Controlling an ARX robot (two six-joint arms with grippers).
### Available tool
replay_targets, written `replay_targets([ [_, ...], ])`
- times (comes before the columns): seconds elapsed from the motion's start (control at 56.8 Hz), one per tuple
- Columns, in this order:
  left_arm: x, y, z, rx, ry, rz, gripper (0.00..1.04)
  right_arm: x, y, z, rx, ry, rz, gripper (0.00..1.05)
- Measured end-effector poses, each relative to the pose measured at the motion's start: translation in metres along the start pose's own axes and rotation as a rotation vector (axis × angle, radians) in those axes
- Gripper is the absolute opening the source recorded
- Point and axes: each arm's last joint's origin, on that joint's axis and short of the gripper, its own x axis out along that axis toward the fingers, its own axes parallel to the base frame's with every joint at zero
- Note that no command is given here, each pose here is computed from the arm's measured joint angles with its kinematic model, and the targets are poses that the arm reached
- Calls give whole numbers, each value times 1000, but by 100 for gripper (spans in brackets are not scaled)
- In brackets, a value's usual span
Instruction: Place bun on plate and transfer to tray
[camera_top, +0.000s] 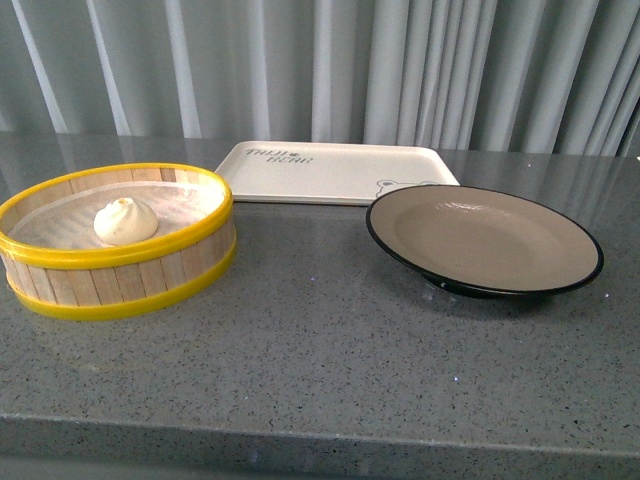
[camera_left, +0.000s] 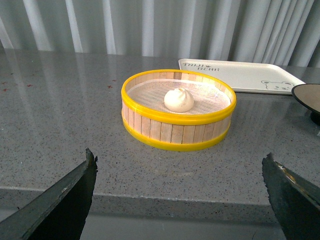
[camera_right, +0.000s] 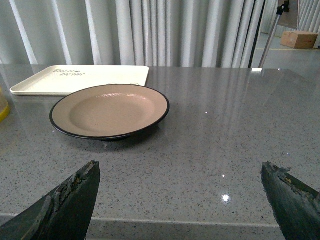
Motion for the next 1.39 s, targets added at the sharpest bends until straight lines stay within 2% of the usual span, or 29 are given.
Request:
replay_targets([
  [0.511,0,0,0,-5,3,5,98,0,0,0,0,0,0,96],
  [0.564,1,0,-2,-56,97,63,98,0,0,0,0,0,0,96],
  [0.617,5,-1,-2,-159,248,117,98,0,0,0,0,0,0,96],
  [0.652,12,-2,0,-240,313,127,98,0,0,0,0,0,0,96],
  [0.722,24,-5,5,-312,350,114,98,0,0,0,0,-2,1,96],
  [0.881,60,-9,36,-351,283,64,98,0,0,0,0,-2,0,96],
  [1.004,92,-18,60,-327,223,11,98,0,0,0,0,-2,0,96],
  [1.163,138,-35,75,-272,209,-58,98,0,0,0,0,-2,0,96],
  [1.286,182,-61,76,-203,251,-110,98,0,0,0,0,-2,0,96],
  [1.392,201,-76,72,-166,275,-120,98,0,0,0,0,-2,0,96],
])
